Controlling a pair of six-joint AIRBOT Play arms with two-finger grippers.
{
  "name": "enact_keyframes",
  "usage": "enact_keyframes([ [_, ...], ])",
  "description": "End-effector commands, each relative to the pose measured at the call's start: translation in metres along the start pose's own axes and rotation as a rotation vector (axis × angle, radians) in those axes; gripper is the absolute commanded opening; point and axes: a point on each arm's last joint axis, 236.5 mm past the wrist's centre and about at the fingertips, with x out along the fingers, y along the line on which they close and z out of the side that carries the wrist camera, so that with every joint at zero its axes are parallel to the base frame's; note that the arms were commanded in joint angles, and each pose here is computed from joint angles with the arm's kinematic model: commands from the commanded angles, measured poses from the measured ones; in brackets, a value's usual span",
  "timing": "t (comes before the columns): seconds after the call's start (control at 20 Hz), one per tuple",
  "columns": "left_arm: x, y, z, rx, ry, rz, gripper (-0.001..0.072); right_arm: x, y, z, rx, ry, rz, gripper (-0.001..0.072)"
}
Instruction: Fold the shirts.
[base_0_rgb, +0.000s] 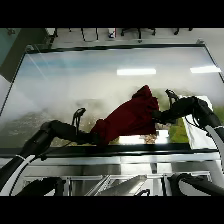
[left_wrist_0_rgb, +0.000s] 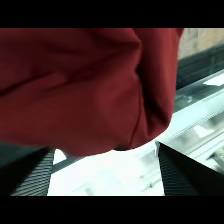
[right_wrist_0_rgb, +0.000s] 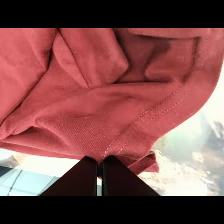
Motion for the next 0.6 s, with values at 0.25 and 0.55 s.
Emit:
enact_keyframes([
  [0.25,0.047,0.008,0.035,0.057,0.003,0.101,0.0015,-0.001,0.001,-0.007,-0.015,0.031,0.006,0.0021],
  [0.55,-0.043,-0.013,0.111,0.2,-0.218,0.24,0.0013,-0.044,0.034,0.011,-0.018,-0.072,0.131,0.0019],
])
